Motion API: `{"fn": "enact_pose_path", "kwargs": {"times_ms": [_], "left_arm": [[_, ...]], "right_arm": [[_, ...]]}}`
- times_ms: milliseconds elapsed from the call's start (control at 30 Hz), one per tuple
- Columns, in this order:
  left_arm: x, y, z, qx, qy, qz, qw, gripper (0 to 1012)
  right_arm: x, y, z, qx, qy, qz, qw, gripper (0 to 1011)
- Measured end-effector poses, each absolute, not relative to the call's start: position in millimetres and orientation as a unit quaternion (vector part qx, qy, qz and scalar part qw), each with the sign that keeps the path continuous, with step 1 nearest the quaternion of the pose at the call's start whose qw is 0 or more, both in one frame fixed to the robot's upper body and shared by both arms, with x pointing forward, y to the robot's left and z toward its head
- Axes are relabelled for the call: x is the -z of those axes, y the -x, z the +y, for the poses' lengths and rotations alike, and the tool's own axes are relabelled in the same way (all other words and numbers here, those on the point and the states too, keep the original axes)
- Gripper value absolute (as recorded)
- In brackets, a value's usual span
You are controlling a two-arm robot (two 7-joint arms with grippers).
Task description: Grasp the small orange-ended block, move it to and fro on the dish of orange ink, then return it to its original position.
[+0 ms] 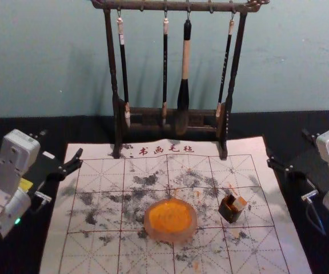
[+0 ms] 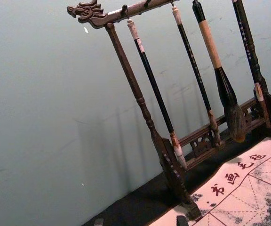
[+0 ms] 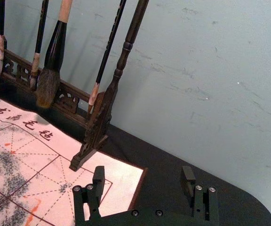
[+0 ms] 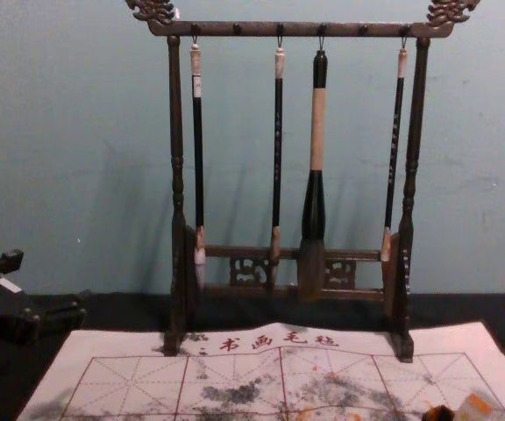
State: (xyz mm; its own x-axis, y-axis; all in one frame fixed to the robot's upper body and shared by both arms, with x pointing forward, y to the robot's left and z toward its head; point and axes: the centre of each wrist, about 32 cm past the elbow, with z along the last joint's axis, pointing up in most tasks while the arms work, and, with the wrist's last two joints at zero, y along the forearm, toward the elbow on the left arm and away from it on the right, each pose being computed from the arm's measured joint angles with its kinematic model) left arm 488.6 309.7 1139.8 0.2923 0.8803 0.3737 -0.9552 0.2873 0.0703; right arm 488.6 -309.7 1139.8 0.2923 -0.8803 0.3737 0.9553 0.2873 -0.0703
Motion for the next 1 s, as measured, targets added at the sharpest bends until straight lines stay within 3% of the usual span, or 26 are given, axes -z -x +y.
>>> {"fn": "enact_pose_path", "kwargs": {"times_ms": [1000], "left_arm": [[-1139.8, -488.6, 309.7, -0.580, -0.141, -0.132, 0.791, 1001]], "right_arm": [[-1139.8, -488.6, -309.6, 0.580, 0.141, -0.132, 0.791, 1000]]}}
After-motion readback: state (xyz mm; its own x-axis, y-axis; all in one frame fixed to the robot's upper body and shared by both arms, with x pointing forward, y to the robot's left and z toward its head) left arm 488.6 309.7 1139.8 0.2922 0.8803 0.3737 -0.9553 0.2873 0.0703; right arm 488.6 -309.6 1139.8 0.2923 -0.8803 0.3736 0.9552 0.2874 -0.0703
